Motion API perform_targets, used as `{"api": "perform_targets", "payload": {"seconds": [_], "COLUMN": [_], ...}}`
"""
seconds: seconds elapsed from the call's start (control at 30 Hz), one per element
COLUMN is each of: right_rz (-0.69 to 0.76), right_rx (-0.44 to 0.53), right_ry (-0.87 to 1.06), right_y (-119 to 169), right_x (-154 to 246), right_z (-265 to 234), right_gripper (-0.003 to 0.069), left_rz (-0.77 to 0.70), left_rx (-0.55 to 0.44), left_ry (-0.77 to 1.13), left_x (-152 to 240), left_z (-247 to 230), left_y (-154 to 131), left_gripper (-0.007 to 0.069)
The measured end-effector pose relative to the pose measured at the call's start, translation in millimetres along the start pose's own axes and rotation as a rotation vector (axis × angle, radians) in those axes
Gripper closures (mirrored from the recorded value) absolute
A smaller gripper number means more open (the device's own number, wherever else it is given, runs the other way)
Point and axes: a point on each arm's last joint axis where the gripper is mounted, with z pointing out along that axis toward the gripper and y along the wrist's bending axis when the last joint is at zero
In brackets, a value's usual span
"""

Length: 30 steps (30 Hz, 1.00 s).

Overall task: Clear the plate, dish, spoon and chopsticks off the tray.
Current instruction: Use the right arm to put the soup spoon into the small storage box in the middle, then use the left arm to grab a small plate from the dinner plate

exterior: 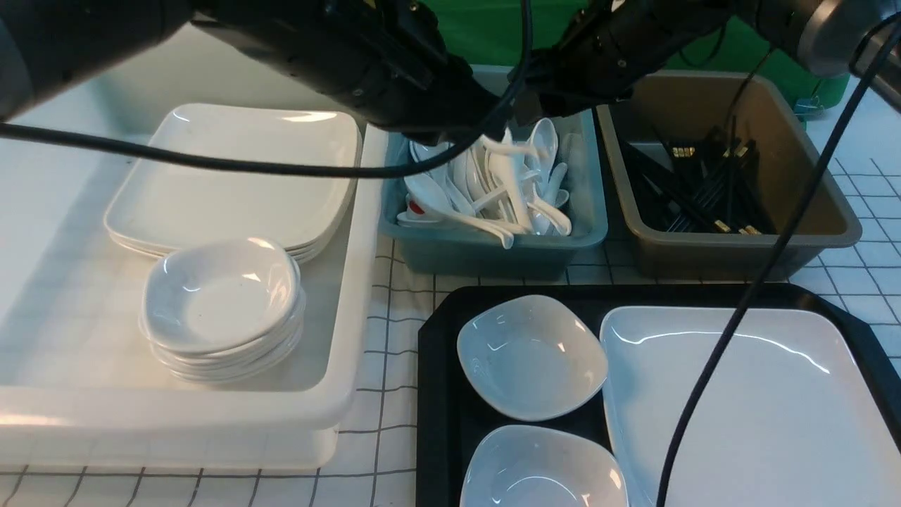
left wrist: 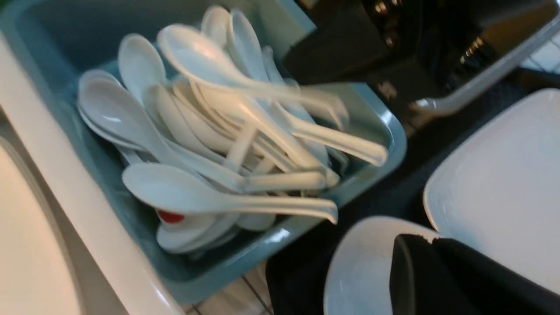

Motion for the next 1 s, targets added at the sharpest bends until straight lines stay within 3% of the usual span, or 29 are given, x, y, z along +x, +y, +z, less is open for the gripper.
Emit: {"api": "perform_targets", "payload": {"seconds": [0.07, 0.13, 0.2, 0.3, 0.37, 0.53, 0.6, 0.8, 1.0], "right_rz": [-0.029, -0.071, -0.103, -0.136, -0.141, -0.145, -0.14, -0.135, -0.105], "right_rx": [0.004, 0.035, 0.083, 0.139, 0.147, 0.15, 0.147, 0.132, 0.135], "right_ry": [0.042, 0.084, 0.07, -0.017, -0.079, -0.117, -0.071, 0.095, 0.061], "right_y": [2, 3, 4, 10, 17, 30, 34, 37, 41], "right_x": [-1, -1, -4, -11, -9, 21, 53, 152, 221], "right_z": [-15, -36, -63, -118, -157, -217, -232, -230, -235], "right_gripper": [0.0157, 0.0196, 0.0292, 0.0528, 0.0613, 0.0648, 0.065, 0.0651, 0.0653], "left_rz": [0.001, 0.034, 0.086, 0.149, 0.19, 0.27, 0.302, 0.31, 0.275], "left_rx": [0.023, 0.065, 0.137, 0.219, 0.254, 0.283, 0.239, 0.122, 0.097], "left_ry": [0.047, 0.101, 0.176, 0.307, 0.389, 0.527, 0.572, 0.608, 0.684], "left_x": [4, 9, 16, 31, 44, 72, 82, 96, 112], "left_z": [0, -1, -1, 8, 21, 50, 67, 102, 127], "left_y": [-2, -6, -15, -35, -51, -82, -95, -97, -95], "left_gripper": [0.0575, 0.0575, 0.0575, 0.0575, 0.0574, 0.055, 0.0508, 0.0305, 0.0125]}}
